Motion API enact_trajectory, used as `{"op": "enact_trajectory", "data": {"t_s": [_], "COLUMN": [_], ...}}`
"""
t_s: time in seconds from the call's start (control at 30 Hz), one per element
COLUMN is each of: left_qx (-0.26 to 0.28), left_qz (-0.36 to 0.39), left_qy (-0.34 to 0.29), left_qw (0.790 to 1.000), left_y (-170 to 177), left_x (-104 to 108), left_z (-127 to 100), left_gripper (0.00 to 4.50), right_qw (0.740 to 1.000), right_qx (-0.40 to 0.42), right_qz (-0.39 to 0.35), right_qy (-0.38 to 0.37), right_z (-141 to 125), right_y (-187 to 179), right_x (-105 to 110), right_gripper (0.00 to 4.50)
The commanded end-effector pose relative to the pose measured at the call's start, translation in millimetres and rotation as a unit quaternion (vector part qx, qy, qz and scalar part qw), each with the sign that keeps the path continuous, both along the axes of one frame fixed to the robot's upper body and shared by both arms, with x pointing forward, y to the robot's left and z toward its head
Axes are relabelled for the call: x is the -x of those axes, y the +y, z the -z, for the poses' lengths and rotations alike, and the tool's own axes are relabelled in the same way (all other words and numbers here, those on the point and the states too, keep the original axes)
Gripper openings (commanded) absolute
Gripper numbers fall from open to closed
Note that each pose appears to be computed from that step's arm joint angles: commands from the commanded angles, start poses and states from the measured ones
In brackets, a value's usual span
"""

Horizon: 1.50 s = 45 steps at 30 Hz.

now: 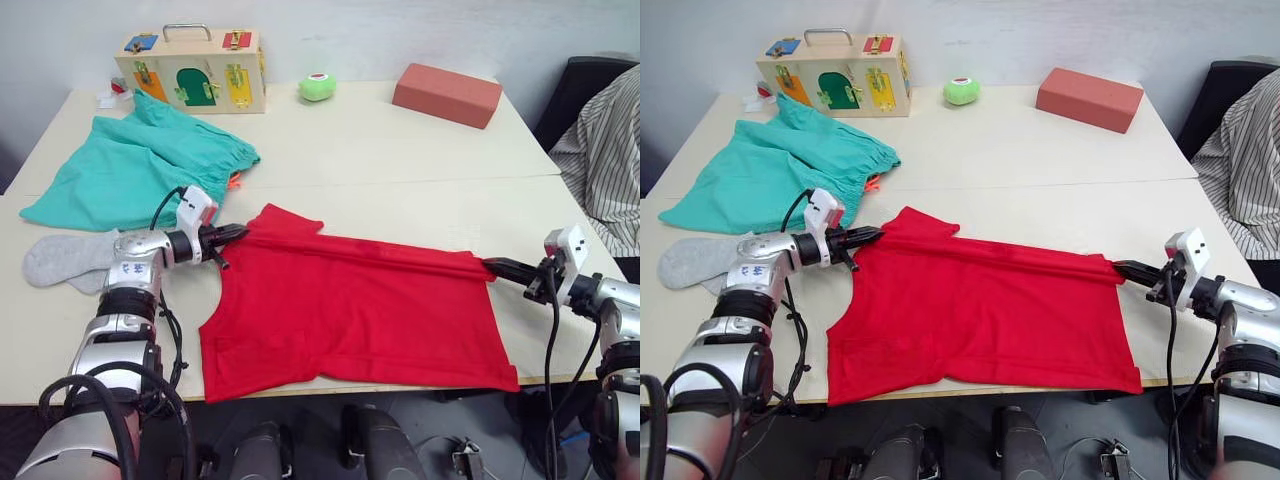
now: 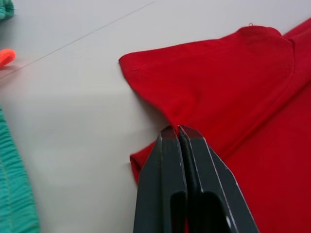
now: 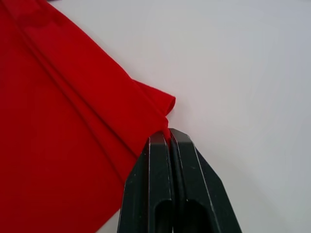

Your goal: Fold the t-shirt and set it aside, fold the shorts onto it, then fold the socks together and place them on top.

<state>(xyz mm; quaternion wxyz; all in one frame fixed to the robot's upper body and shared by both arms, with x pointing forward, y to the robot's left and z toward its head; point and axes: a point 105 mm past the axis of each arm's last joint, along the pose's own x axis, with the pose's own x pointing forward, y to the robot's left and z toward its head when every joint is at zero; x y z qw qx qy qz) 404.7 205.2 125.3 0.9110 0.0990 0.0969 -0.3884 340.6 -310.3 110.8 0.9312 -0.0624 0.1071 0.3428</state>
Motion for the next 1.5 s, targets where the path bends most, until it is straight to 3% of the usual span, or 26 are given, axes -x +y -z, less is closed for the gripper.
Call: {"op": "enact_trajectory", "data": {"t_s": [0.03, 0.17, 0.4, 0.5, 0.57, 0.6, 0.67, 0.9, 1.2, 1.3, 1.5], "left_qx": [-0.003, 0.001, 0.039, 0.058, 0.061, 0.064, 0.065, 0.015, -0.024, -0.018, -0.011], "left_qz": [-0.003, -0.009, -0.003, 0.006, 0.000, -0.002, -0.006, -0.077, -0.107, -0.105, -0.075], "left_qy": [-0.025, -0.007, 0.029, 0.063, 0.068, 0.071, 0.073, 0.108, 0.132, 0.143, 0.133], "left_qw": [1.000, 1.000, 0.999, 0.996, 0.996, 0.995, 0.995, 0.991, 0.985, 0.984, 0.988], "left_y": [0, 3, 8, -3, -11, -16, -24, -40, -52, -54, -61], "left_x": [4, 13, 17, 6, -4, -10, -19, -44, -46, -44, -42], "left_z": [-9, -2, -23, -42, -50, -54, -58, -38, -9, -2, -1], "left_gripper": [0.03, 0.03, 2.18, 2.68, 3.30, 3.32, 3.32, 3.32, 3.32, 2.72, 0.87], "right_qw": [0.999, 0.999, 0.995, 0.981, 0.974, 0.971, 0.968, 0.965, 0.969, 0.970, 0.972], "right_qx": [0.022, 0.013, 0.073, 0.114, 0.121, 0.124, 0.123, 0.110, 0.095, 0.089, 0.084], "right_qz": [0.023, 0.027, -0.006, -0.019, -0.021, -0.023, -0.026, -0.046, -0.050, -0.046, -0.042], "right_qy": [-0.024, -0.022, -0.075, -0.154, -0.188, -0.203, -0.218, -0.234, -0.224, -0.221, -0.216], "right_z": [-7, -5, -24, -57, -72, -77, -85, -93, -90, -88, -85], "right_y": [-5, -5, -8, -3, 5, 10, 18, 46, 59, 60, 62], "right_x": [-4, -1, 26, 40, 45, 46, 48, 49, 54, 57, 61], "right_gripper": [0.00, 0.00, 2.37, 2.86, 3.55, 3.89, 4.48, 4.48, 4.48, 4.50, 4.50]}}
